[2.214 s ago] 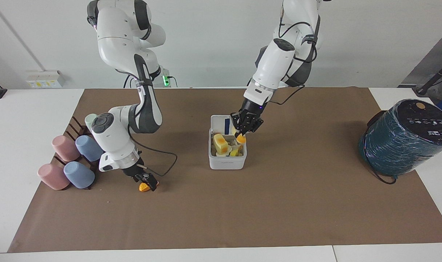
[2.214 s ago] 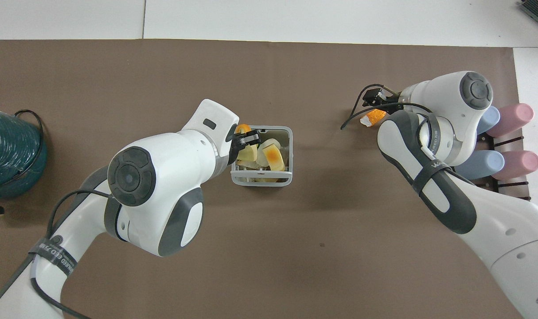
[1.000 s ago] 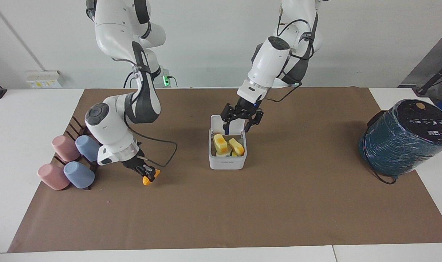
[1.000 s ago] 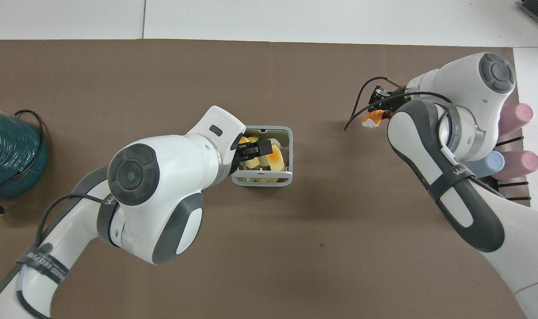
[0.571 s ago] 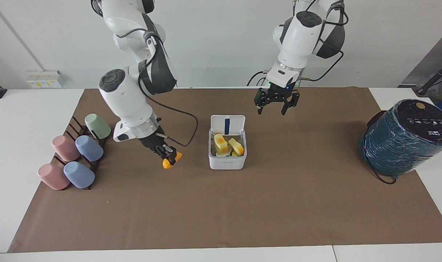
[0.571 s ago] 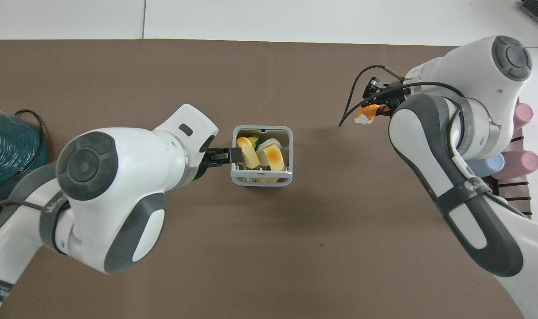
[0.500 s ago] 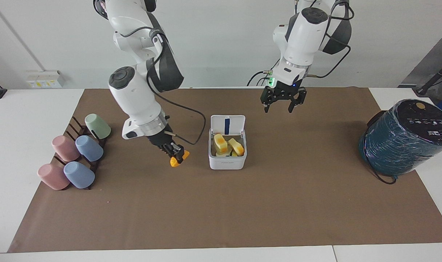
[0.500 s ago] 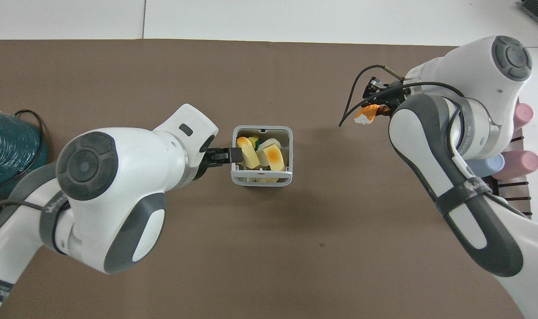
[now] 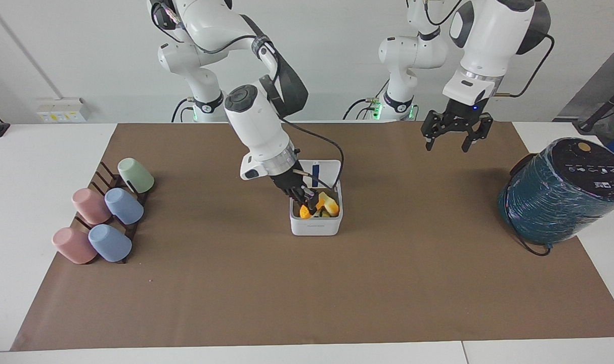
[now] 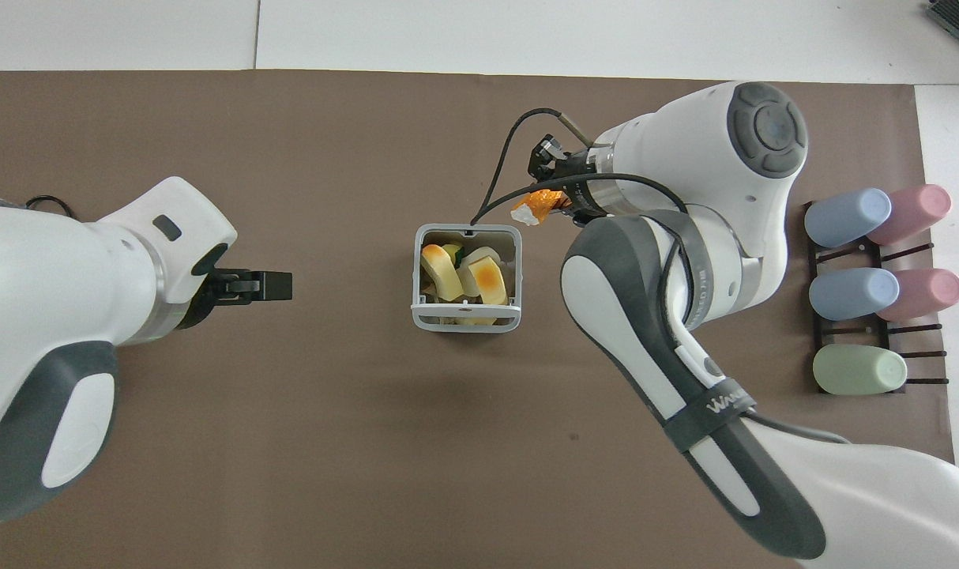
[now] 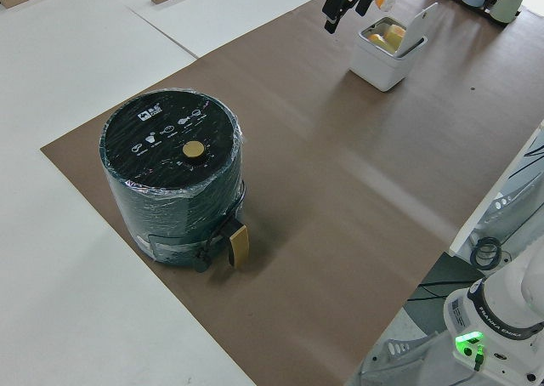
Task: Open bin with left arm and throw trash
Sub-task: 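Carry the orange with the right gripper while the left gripper retracts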
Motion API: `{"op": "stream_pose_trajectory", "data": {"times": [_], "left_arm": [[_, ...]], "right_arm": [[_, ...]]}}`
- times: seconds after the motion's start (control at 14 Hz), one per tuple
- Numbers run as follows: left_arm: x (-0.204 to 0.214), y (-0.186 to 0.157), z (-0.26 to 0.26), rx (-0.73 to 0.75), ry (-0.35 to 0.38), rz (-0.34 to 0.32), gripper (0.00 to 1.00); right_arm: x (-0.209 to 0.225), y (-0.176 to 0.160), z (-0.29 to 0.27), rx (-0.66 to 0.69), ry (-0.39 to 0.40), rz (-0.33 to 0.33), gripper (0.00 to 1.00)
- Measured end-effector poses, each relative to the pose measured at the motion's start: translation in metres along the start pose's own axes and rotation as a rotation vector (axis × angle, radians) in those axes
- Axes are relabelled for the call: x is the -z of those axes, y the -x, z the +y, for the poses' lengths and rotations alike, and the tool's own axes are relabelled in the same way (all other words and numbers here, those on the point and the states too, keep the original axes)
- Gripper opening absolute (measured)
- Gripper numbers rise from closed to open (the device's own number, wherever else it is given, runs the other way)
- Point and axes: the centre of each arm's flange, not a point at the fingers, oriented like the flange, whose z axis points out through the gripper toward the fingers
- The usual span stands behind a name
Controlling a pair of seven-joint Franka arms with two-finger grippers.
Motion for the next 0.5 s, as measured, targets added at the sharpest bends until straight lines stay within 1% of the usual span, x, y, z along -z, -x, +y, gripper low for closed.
{"op": "stream_pose_trajectory", "data": {"times": [0.29, 0.5], "left_arm": [[0.039, -0.026, -0.016, 0.005, -0.005, -0.023, 1.0], [0.046, -0.034, -0.026, 0.022, -0.008, -0.053, 1.0]], "right_arm": [[-0.027, 0.017, 0.01, -0.008, 0.065, -0.032, 0.35], [-0.034, 0.014, 0.017, -0.016, 0.089, -0.038, 0.35]]}}
